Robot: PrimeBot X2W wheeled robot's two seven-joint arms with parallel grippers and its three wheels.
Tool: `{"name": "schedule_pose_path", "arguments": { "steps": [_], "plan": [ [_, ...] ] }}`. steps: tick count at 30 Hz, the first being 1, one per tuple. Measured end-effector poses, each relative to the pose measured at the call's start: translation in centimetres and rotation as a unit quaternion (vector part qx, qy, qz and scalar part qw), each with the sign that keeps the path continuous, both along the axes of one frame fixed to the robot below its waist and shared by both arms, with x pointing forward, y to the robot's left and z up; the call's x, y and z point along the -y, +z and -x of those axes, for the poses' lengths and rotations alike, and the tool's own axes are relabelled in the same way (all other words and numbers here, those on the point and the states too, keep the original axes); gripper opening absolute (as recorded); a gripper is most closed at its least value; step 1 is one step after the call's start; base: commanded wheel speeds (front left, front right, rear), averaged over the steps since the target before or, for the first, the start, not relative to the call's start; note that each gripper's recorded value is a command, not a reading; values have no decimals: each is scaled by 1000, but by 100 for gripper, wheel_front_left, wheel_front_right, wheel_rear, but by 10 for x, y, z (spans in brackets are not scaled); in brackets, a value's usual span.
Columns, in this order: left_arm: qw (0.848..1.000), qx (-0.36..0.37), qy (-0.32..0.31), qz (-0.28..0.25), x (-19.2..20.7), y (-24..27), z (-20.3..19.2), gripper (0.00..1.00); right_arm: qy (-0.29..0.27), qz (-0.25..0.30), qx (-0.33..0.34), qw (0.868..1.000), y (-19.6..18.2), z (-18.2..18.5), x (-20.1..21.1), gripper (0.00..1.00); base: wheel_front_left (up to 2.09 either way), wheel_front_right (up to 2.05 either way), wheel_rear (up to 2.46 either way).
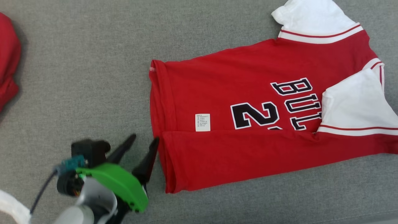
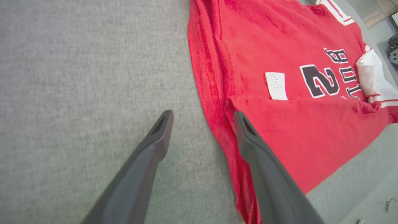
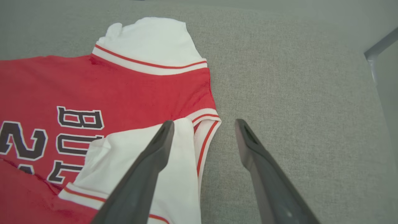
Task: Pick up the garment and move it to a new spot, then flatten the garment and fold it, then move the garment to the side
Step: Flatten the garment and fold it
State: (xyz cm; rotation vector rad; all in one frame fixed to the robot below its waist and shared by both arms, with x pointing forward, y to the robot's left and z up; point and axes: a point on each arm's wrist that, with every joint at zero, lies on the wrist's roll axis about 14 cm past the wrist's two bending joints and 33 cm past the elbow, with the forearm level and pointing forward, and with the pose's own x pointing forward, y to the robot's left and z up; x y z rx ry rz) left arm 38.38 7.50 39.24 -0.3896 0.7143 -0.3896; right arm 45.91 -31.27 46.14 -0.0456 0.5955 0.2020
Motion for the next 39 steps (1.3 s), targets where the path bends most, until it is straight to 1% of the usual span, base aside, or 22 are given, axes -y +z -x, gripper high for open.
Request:
{"name": "schedule_pose_path", "arguments": {
  "steps": [2, 5, 8, 10, 13, 16, 20, 22, 26, 27, 28, 29, 31, 34, 36, 39],
  "plan": [
    [999, 32, -10, -7, 2, 10, -31, 100, 2, 20, 22, 1000, 14, -24, 4, 100, 0, 0, 0],
    [997, 65, -24, -26, 10, 12, -74, 100, 11, 49, 25, 998, 12, -57, -2, 100, 0, 0, 0],
    [996, 66, -51, -44, 25, -1, -97, 100, 18, 46, 9, 999, -9, -89, -20, 100, 0, 0, 0],
    [996, 64, -58, -38, 34, -6, -108, 100, 17, 40, -13, 999, -31, -107, -31, 100, 0, 0, 0],
    [995, 59, -65, -42, 38, -17, -114, 100, 20, 41, -31, 998, -57, -129, -48, 100, 0, 0, 0],
    [995, 52, -68, -53, 35, -25, -114, 100, 32, 34, -51, 998, -82, -142, -71, 100, 0, 0, 0],
    [995, 49, -65, -61, 27, -27, -116, 100, 36, 38, -57, 997, -92, -161, -84, 100, 0, 0, 0],
    [995, 47, -63, -60, 25, -28, -117, 100, 34, 42, -50, 997, -92, -170, -86, 100, 0, 0, 0],
    [994, 46, -69, -64, 24, -29, -118, 100, 38, 50, -53, 997, -96, -176, -92, 100, 0, 0, 0],
    [994, 45, -72, -65, 25, -30, -119, 89, 39, 51, -54, 996, -96, -177, -93, 100, 0, 0, 0],
    [994, 45, -75, -64, 26, -30, -119, 42, 41, 51, -55, 996, -96, -177, -94, 85, 0, 0, 0],
    [994, 46, -77, -62, 27, -31, -121, 0, 44, 49, -53, 996, -95, -178, -96, 0, 0, 0, 0],
    [993, 49, -84, -61, 30, -31, -125, 0, 47, 34, -48, 997, -93, -179, -102, 0, 0, 0, 0],
    [993, 61, -85, -55, 34, -29, -129, 0, 47, 10, -6, 999, -79, -184, -107, 0, 0, 0, 0],
    [992, 76, -82, -50, 35, -24, -133, 0, 36, -8, 39, 999, -58, -191, -101, 0, 0, 0, 0],
    [990, 109, -83, -33, 40, -8, -136, 0, 29, -36, 101, 994, -25, -193, -93, 0, 0, 0, 0]
  ]
}}
